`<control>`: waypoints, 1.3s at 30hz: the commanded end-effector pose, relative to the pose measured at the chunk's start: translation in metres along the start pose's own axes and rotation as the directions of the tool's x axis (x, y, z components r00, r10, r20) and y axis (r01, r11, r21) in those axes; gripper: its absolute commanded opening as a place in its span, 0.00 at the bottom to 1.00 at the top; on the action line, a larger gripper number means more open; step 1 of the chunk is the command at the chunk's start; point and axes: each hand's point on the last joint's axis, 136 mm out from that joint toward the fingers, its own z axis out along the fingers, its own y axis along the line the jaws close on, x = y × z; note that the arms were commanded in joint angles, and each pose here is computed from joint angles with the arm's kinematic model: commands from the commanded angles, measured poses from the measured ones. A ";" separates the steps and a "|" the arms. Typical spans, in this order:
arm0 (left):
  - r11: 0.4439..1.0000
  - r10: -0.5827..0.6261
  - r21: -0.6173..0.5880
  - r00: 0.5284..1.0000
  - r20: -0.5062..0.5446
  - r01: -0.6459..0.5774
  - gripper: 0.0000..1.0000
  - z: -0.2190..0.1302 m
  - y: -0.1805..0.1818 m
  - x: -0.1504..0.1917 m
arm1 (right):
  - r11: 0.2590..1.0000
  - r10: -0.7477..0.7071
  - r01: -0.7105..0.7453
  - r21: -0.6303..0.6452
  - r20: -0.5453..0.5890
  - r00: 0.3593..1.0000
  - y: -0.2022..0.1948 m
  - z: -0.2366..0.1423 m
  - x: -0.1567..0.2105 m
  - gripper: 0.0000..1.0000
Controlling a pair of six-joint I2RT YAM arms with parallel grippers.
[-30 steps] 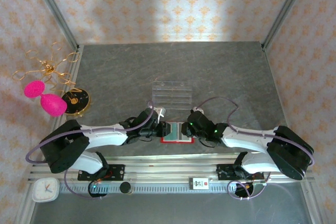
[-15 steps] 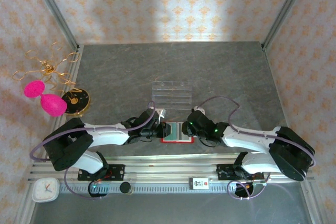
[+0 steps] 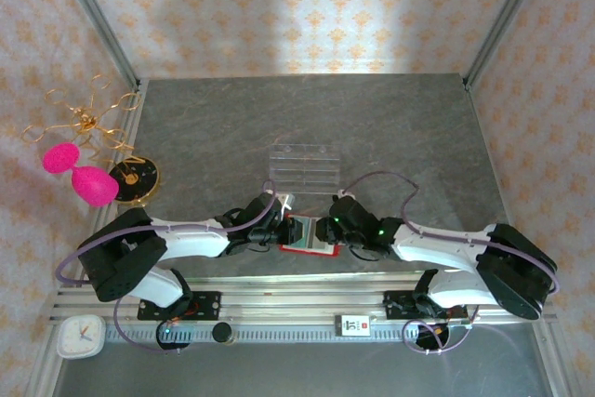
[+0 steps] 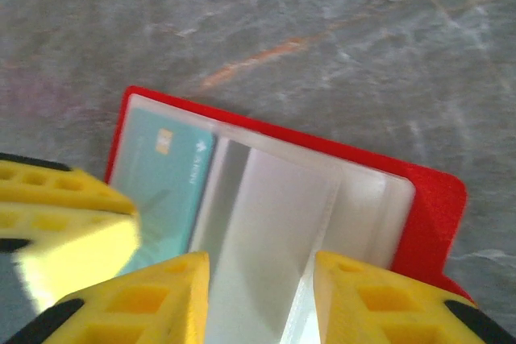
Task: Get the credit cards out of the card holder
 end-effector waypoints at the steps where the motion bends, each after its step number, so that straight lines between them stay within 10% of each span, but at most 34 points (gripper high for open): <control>1: 1.000 0.017 0.018 1.000 -0.006 -0.017 0.18 0.002 -0.001 0.002 | 0.987 -0.011 0.012 -0.159 0.011 1.000 0.041 -0.009 -0.010 0.38; 25: 0.999 -0.044 -0.013 0.967 0.250 0.048 0.43 -0.070 0.028 -0.026 | 0.988 -0.104 0.105 -0.117 0.016 0.994 0.069 0.003 -0.030 0.34; 39: 1.000 -0.001 -0.008 0.988 0.155 0.002 0.20 -0.024 0.022 -0.029 | 0.983 0.089 -0.113 -0.148 -0.159 0.983 0.040 0.027 -0.006 0.21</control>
